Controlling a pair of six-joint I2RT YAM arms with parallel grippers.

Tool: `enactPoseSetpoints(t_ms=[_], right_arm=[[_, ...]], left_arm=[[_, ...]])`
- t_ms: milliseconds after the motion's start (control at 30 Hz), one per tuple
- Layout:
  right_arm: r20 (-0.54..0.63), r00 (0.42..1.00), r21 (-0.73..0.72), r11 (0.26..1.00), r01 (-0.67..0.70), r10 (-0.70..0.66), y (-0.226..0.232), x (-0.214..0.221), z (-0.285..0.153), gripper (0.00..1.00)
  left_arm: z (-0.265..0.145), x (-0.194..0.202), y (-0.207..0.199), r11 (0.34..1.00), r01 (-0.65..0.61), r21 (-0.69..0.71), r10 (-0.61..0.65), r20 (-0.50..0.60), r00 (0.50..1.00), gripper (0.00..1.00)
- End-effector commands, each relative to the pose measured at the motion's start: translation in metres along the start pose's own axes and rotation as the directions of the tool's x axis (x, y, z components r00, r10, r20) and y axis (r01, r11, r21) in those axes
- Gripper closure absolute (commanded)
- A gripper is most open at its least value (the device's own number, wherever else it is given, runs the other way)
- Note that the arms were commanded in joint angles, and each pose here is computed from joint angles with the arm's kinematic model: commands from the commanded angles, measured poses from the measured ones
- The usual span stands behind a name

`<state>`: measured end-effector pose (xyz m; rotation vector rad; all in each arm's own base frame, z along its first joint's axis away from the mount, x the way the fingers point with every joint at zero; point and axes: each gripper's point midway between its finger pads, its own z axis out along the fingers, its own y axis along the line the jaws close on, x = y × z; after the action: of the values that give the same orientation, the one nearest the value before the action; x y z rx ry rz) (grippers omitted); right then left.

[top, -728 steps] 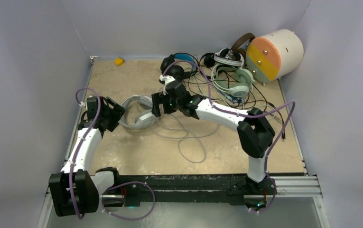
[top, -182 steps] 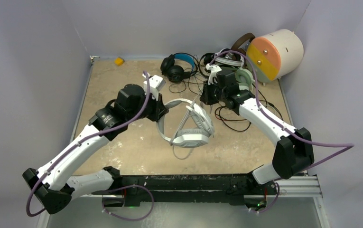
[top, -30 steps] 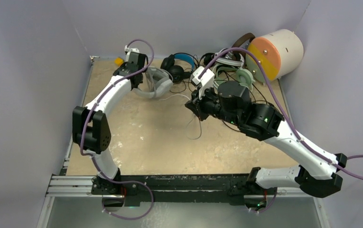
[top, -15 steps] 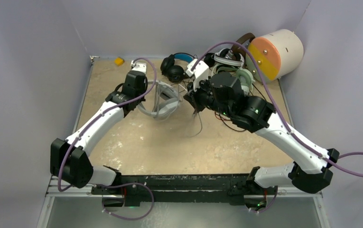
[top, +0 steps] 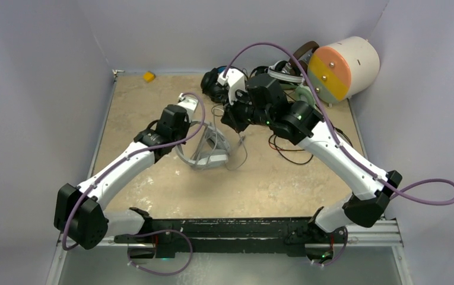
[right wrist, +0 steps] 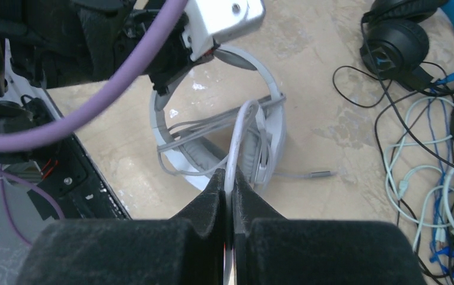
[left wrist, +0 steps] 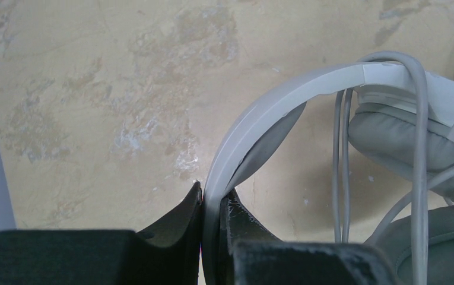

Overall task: Wrap the headphones
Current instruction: Wrap the headphones cable around the headphones.

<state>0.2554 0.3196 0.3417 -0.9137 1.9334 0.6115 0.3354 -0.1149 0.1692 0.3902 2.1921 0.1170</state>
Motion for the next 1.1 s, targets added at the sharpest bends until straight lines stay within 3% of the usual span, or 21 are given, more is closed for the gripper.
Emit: enactPoseSetpoints(t_ms=[0,367,600,1067], right_arm=[[0.049,0.999,-0.06,0.998,0.002,0.001,0.007,-0.022,-0.005,1.0],[0.057,0.997,-0.048,0.998,-0.043,0.045,-0.007,-0.038,0.008,1.0],[0.078,0.99,0.022,0.992,-0.122,0.12,-0.04,-0.042,0.0,1.0],[-0.046,0.957,-0.041,0.957,-0.288,0.286,-0.076,-0.001,0.003,1.0]], left_arm=[[-0.015,-0.043,-0.017,0.998,-0.002,0.068,-0.01,0.176,0.984,1.0],[-0.013,-0.029,-0.042,0.987,-0.083,0.139,0.058,0.178,0.982,1.0],[-0.013,-0.026,-0.053,0.977,-0.098,0.189,0.064,0.176,0.982,1.0],[-0.041,-0.023,-0.087,0.904,-0.217,0.37,0.111,0.287,0.951,1.0]])
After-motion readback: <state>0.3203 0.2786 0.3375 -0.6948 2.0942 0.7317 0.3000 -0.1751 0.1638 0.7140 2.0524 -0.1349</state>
